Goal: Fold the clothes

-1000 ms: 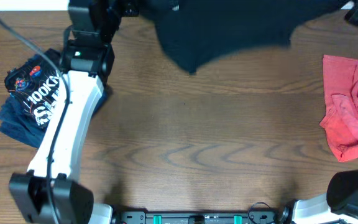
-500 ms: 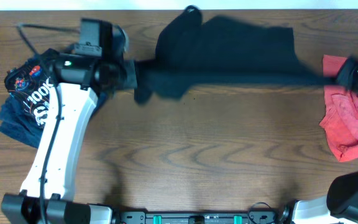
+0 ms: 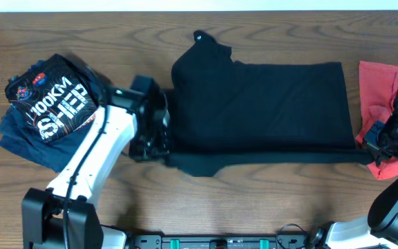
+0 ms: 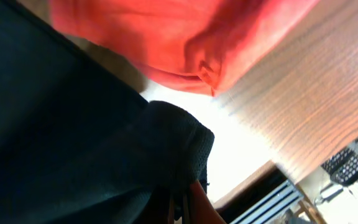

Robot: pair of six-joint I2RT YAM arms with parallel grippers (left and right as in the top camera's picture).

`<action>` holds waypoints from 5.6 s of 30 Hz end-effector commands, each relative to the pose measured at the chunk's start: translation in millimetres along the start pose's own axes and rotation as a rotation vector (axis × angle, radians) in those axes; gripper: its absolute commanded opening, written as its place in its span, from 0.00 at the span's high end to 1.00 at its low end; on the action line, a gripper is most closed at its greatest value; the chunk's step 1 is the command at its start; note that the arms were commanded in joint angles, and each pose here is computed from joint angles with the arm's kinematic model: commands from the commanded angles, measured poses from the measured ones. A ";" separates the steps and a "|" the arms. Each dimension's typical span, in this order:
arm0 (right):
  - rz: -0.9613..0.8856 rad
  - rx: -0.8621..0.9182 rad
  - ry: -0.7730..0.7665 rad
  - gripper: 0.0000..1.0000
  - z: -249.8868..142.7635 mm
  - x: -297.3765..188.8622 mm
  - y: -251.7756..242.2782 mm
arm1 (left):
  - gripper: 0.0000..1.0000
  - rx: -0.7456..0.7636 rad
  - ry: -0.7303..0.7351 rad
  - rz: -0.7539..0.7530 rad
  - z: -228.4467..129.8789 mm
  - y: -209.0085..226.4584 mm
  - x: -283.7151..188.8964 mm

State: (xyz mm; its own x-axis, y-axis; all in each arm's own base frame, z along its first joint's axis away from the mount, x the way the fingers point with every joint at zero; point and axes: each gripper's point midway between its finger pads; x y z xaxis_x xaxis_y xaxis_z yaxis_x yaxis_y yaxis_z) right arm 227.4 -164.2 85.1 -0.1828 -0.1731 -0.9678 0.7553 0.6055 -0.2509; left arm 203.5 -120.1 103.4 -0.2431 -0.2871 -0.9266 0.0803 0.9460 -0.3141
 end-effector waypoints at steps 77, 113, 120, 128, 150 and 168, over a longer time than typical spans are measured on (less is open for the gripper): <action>0.399 -0.141 -0.117 0.62 42.5 16.3 114.2 | 0.23 -0.261 -0.373 0.094 101.3 51.3 23.6; 0.351 -0.170 -0.039 0.63 23.3 22.0 102.7 | 0.94 -0.546 -0.256 0.288 62.6 131.1 42.3; 0.334 -0.173 0.004 0.64 13.4 23.6 97.9 | 0.94 -0.607 -0.291 0.271 56.4 164.6 22.6; 0.315 -0.180 0.025 0.61 8.0 24.8 93.5 | 0.67 -0.543 -0.259 0.254 48.8 157.4 12.3; 0.335 -0.370 -0.072 0.53 7.5 15.9 127.8 | 0.34 -0.059 -0.396 0.044 91.0 21.3 7.4; 0.291 -0.370 -0.077 0.52 5.3 28.3 121.8 | 0.23 -0.050 -0.316 -0.071 105.0 -15.9 50.9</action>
State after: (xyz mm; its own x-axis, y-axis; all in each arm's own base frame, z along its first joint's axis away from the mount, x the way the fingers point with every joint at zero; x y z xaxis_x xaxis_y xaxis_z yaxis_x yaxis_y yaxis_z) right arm 321.7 -102.0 33.8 0.0824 0.0002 -0.9966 0.5085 0.8600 0.0422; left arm 294.3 -148.9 40.2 0.1002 -0.3145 -0.9440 0.0278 0.9492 -0.3133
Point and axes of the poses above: each gripper's point midway between its finger pads, its own x axis out along the fingers, its own y axis along the line the jaws close on, z = x × y, and after that the axes turned 7 degrees about x, right-handed
